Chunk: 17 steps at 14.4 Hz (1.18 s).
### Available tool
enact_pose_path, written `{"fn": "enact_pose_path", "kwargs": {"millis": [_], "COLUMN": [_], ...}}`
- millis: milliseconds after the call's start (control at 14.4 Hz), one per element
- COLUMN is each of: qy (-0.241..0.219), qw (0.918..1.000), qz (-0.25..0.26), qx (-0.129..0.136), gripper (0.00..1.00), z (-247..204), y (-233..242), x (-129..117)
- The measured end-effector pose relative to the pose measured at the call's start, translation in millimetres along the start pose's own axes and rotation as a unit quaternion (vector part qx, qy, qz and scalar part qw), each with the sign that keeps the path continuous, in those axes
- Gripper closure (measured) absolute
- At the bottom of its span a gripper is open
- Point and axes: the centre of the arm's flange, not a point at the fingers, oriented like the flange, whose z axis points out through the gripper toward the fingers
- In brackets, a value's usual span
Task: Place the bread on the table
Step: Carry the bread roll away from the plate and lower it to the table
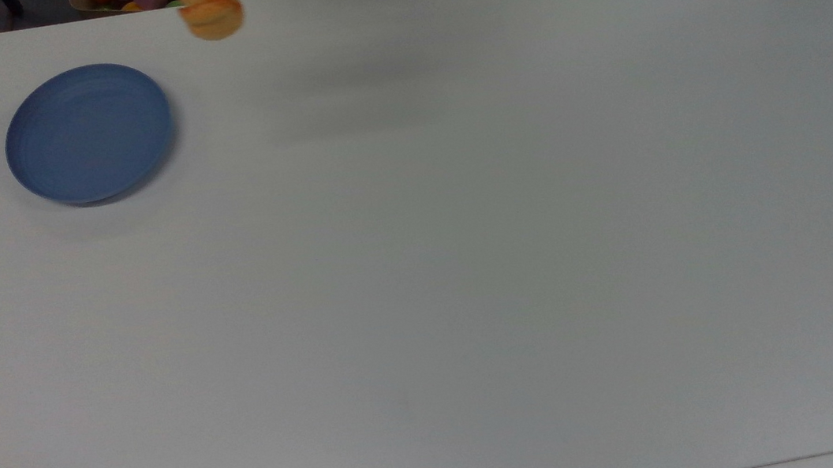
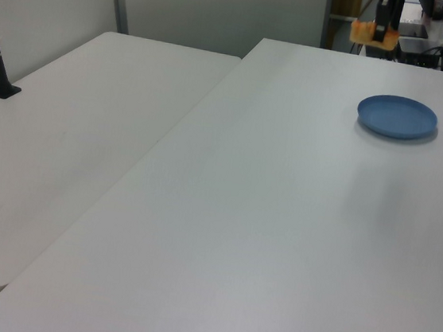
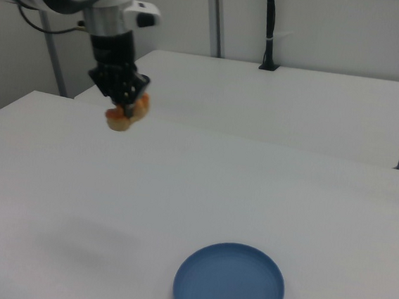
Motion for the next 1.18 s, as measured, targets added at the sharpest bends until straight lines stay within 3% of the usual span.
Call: {"fn": "enact_pose_path", "kwargs": {"millis": [348,556,904,1183], "qy": [-0.024,-0.044,-0.055,-0.076], "qw": [0.9991,0.9976,0.9963,0.9945], "qz": [-0.036,-0.053,-0.066,-0.072], "qx": [0.003,0.003,0.004,0.006], "gripper": [0.88,0.88,0.88,0.88], "z": [24,61,189,263], "y": [-92,-121,-146,-152], "x": [5,5,3,-4]}}
